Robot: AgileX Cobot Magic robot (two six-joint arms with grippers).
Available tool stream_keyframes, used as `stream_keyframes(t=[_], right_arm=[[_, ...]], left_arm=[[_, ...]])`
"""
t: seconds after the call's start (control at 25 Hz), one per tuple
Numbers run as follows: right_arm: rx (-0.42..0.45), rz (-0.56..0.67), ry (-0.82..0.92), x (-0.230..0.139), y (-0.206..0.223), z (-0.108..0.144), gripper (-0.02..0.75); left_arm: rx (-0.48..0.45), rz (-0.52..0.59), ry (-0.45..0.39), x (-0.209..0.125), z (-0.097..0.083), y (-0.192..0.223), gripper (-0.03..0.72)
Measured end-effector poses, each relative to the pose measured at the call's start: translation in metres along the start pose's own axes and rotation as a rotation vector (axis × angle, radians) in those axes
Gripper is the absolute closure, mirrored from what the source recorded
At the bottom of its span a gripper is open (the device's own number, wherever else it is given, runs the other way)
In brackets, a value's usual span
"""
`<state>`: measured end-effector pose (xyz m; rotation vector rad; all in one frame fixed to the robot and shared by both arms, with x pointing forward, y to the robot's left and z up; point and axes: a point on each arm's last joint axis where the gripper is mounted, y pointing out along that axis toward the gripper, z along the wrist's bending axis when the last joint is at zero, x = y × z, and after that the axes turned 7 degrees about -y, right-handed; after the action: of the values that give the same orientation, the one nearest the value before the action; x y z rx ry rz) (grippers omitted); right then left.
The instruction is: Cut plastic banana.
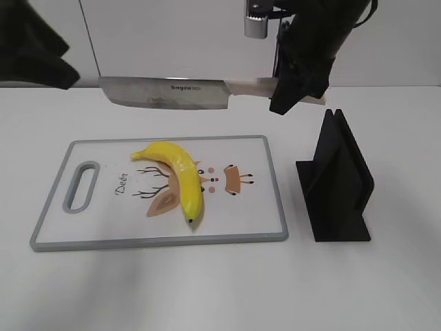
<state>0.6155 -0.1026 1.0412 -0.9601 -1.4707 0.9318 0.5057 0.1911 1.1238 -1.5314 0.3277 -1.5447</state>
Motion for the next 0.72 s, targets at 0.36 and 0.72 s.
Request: stream_keyframes(t=[0.36,0.72], right_arm=[[0.039,-0.018,-0.069,-0.001,0.017,-0.004,0.57],[0.071,-0.048,-0.059,-0.001,0.029,-0.006,0.57]], left_arm=[[-0.134,0.061,0.053,0.013,0.026,0.078,0.182],[-0.149,0.117,0.038,-0.002,0.035,0.114,0.475]])
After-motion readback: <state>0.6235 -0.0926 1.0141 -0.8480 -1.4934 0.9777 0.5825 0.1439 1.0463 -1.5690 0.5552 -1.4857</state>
